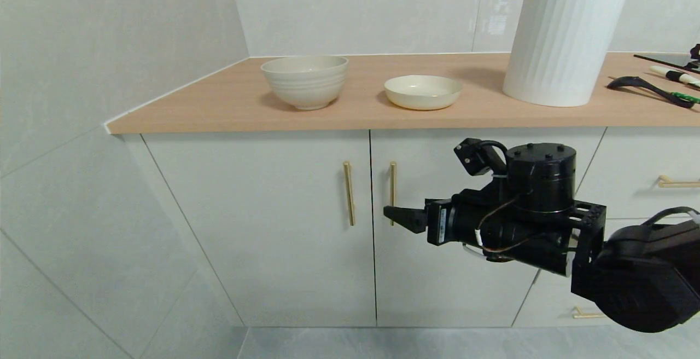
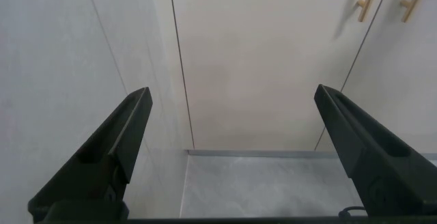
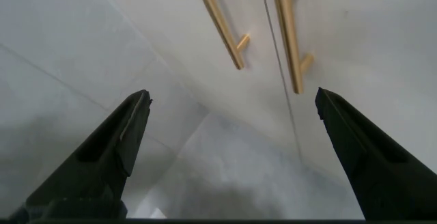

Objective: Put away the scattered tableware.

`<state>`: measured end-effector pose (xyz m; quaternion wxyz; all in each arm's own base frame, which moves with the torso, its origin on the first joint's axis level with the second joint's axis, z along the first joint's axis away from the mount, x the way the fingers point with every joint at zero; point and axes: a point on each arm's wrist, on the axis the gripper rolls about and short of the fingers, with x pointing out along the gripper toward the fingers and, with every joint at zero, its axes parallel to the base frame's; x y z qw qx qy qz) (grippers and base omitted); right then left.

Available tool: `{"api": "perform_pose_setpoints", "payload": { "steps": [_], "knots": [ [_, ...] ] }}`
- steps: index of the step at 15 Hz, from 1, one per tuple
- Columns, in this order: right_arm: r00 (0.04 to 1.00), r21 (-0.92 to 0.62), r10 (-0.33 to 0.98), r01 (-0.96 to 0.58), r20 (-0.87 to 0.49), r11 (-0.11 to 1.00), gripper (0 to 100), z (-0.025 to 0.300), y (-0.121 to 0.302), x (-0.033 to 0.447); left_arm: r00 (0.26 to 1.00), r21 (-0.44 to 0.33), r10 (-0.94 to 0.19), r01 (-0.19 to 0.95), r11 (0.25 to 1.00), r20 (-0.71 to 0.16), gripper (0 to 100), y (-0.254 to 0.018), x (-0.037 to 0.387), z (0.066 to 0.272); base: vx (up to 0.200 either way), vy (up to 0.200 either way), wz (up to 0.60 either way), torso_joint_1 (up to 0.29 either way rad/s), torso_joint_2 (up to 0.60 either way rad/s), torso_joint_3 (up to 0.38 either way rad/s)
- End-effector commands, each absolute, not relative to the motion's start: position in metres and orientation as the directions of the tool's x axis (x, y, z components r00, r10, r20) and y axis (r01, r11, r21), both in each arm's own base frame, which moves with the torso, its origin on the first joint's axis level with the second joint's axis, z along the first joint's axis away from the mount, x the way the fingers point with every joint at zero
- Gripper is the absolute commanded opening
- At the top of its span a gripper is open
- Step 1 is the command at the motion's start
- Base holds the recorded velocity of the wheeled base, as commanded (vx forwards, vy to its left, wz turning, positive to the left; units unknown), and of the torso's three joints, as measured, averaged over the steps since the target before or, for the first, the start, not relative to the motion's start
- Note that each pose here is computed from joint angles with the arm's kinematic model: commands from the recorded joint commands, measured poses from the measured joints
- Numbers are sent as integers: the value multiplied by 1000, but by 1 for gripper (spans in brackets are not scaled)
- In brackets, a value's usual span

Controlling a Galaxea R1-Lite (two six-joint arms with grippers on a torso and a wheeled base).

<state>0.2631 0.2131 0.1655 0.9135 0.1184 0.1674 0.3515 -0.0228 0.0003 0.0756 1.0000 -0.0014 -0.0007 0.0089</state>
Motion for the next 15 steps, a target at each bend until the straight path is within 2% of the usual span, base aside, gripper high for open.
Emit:
{"api": "perform_pose_setpoints", "payload": {
  "steps": [1, 7, 15],
  "knots": [
    [696, 371, 684, -589, -218, 718, 100, 162, 224, 275, 1000, -3, 18, -18, 1000, 2, 100, 0, -23, 76, 0, 0, 0, 0, 0, 0],
    [716, 378, 667, -571, -204, 728, 100, 152, 249, 303, 1000, -3, 18, -18, 1000, 2, 100, 0, -23, 76, 0, 0, 0, 0, 0, 0],
    [739, 373, 650, -561, -175, 739, 100, 150, 262, 320, 1000, -3, 18, -18, 1000, 2, 100, 0, -23, 76, 0, 0, 0, 0, 0, 0]
  ]
}}
